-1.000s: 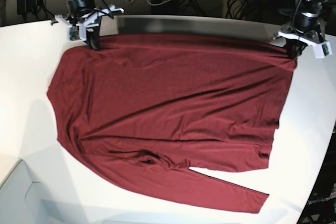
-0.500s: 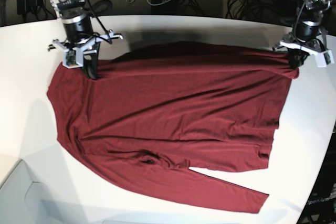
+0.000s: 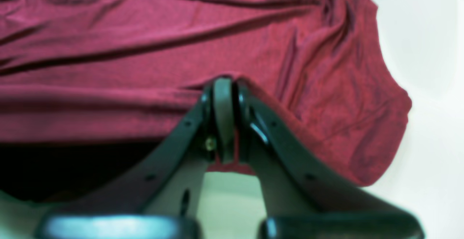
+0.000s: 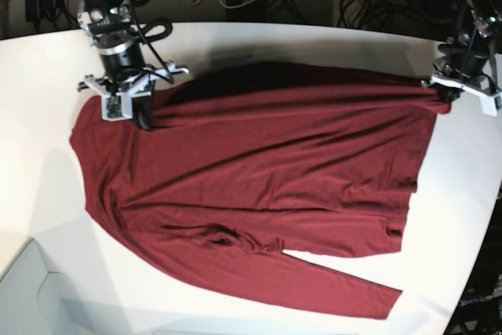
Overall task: Layout the t-shirt on the table in an organized manner, then fold the t-shirt properly
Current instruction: 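Lift the held shirt edge with both grippers and pull it taut, then hold the lifted edge with both grippers, keeping it raised above the shirt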
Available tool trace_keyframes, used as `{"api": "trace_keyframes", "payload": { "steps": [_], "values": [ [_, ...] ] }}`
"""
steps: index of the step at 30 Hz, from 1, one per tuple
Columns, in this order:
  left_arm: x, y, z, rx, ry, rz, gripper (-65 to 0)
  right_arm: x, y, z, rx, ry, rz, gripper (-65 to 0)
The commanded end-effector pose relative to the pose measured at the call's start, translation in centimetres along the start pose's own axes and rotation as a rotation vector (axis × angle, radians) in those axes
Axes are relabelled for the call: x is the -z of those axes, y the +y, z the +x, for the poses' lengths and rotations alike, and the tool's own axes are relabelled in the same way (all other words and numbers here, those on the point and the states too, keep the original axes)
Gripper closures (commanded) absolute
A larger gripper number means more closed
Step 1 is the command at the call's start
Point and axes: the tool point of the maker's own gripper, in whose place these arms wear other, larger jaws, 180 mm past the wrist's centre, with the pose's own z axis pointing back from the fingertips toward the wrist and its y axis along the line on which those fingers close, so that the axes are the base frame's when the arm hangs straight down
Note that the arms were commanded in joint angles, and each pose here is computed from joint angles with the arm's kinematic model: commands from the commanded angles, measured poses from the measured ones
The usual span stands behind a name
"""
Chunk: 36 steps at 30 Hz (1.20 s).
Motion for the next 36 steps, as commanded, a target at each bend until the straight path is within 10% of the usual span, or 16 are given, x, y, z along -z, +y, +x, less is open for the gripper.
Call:
{"api": "trace_keyframes", "payload": {
  "steps": [1,36],
  "values": [
    [-0.3,0.2,1.7,0.011,-0.049,0.008,-0.5,0.2,-0.3,0.9,-0.006,-0.039,-0.004,0.0],
    [6.3,3.8,-0.9,-0.172,0.093,0.047,-0.9,1.5,1.2,-2.4,-0.005,0.047,0.038,0.0]
  ]
}}
